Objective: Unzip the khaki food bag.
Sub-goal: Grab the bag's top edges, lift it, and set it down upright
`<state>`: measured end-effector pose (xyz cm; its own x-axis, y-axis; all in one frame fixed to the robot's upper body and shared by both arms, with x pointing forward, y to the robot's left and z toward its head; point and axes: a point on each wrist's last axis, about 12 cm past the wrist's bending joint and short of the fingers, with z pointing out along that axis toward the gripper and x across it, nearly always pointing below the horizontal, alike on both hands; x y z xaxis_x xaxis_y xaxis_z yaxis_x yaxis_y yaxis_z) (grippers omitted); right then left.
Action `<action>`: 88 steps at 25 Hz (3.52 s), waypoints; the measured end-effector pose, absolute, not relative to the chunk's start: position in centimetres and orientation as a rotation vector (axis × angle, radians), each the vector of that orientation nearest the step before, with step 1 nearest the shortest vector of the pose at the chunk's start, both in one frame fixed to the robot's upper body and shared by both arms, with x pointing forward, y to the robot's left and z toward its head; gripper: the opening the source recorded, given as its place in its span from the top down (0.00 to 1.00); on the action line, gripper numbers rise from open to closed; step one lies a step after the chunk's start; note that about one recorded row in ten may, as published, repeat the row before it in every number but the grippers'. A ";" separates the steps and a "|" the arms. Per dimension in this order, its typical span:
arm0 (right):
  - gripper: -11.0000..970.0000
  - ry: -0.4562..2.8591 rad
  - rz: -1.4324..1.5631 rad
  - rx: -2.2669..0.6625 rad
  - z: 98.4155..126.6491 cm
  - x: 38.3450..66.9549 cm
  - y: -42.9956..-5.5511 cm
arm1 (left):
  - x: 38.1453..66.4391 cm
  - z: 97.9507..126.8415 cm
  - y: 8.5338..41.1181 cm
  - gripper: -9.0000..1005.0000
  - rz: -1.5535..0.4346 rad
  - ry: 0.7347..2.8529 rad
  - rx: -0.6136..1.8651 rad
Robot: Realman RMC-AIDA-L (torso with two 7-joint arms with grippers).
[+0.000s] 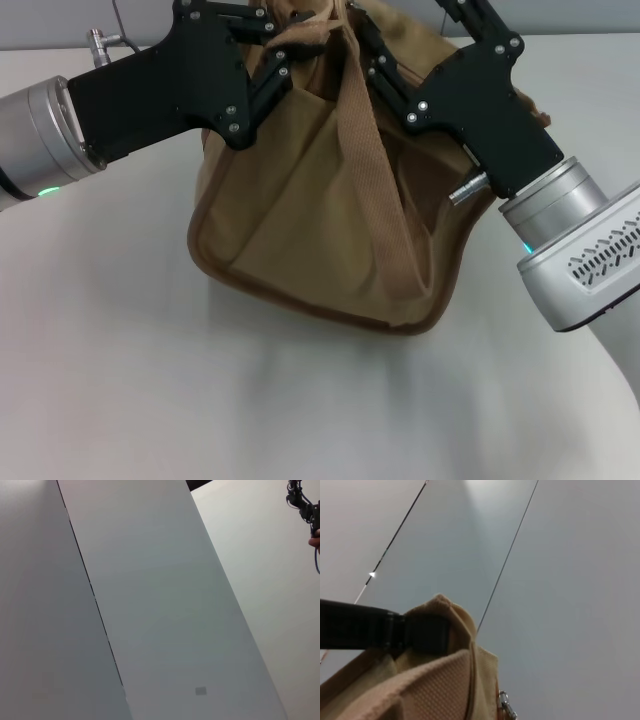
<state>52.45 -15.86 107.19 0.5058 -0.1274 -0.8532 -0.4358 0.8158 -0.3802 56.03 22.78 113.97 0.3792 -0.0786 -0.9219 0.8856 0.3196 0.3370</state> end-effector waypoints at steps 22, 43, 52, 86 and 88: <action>0.41 1.012 0.179 -0.696 107.5 52.4 -14.0 | 55.9 113.9 22.8 0.88 -0.789 0.967 1.045; 0.78 1.006 0.188 -0.703 107.6 52.4 -13.6 | 56.0 114.0 22.8 0.87 -0.786 0.965 1.048; 0.99 1.005 0.188 -0.697 107.6 52.3 -13.7 | 56.0 114.0 22.8 0.86 -0.786 0.966 1.047; 0.60 0.995 0.180 -0.694 106.5 49.9 -15.0 | 56.0 114.0 22.9 0.85 -0.783 0.963 1.032; 0.53 1.004 0.182 -0.706 106.5 50.2 -14.7 | 56.0 114.1 22.8 0.85 -0.783 0.963 1.033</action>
